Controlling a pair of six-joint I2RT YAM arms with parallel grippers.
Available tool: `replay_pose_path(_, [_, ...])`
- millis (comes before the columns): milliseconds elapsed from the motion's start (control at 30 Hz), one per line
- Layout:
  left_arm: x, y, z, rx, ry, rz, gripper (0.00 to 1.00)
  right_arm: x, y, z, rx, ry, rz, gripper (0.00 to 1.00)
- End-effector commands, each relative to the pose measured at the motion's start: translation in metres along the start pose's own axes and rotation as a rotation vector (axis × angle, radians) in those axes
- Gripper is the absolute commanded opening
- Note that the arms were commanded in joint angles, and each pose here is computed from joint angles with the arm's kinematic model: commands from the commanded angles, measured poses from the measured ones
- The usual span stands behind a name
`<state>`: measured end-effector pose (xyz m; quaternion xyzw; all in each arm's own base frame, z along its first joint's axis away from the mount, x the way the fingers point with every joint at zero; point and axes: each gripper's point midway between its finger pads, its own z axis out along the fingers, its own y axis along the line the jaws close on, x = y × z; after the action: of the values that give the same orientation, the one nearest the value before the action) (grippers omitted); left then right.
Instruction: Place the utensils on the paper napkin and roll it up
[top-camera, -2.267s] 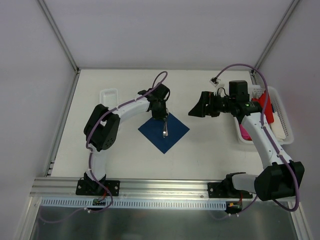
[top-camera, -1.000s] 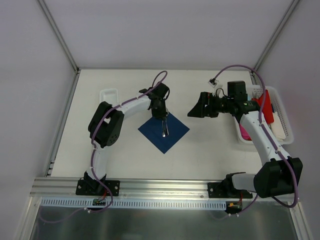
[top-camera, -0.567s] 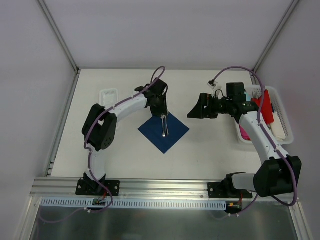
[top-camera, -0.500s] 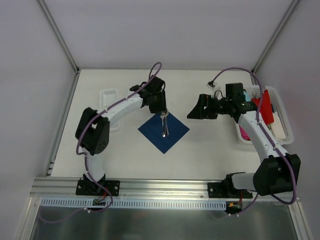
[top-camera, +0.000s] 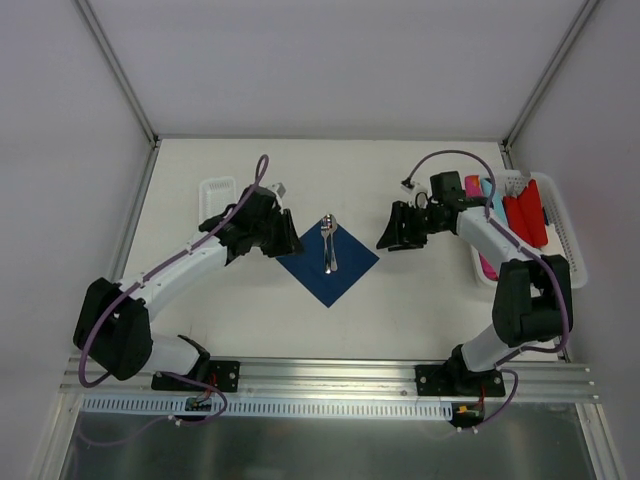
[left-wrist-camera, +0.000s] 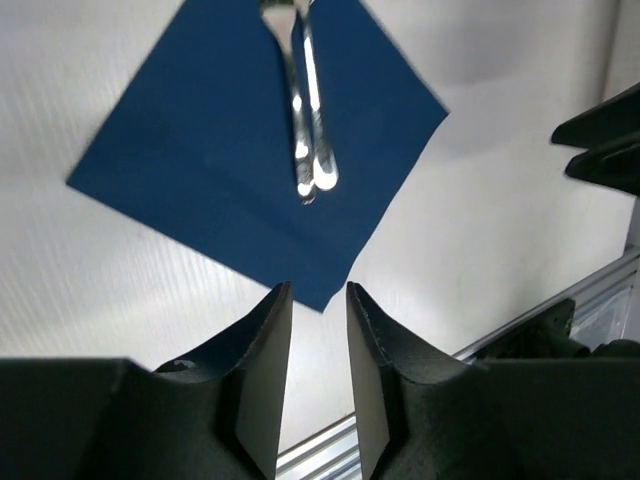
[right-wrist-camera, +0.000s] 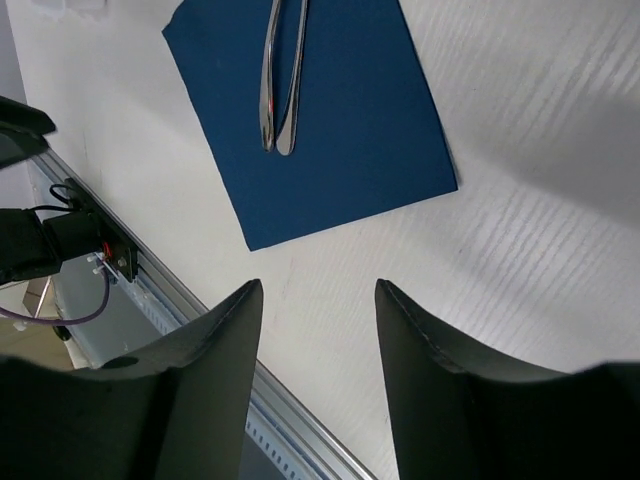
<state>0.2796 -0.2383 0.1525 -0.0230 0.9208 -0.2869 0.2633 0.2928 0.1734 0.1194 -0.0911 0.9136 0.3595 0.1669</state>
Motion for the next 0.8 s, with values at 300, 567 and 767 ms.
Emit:
replay_pose_path(300, [0.026,-0.001,0.002,0.108,0.021,-0.033,0.30,0.061,0.041,0.039,0.030,0.101,-0.637,0.44])
replay_pose_path(567, [-0.003,-0.004,-0.023,0.197,-0.027,-0.139,0.35,0.094,0.058,0.060,0.112,0.180,-1.068,0.44])
replay_pose_path(767, [-0.031,0.009,-0.051,0.237,-0.115,-0.202,0.43,0.113,0.066,0.090,0.091,0.215,-1.181,0.44])
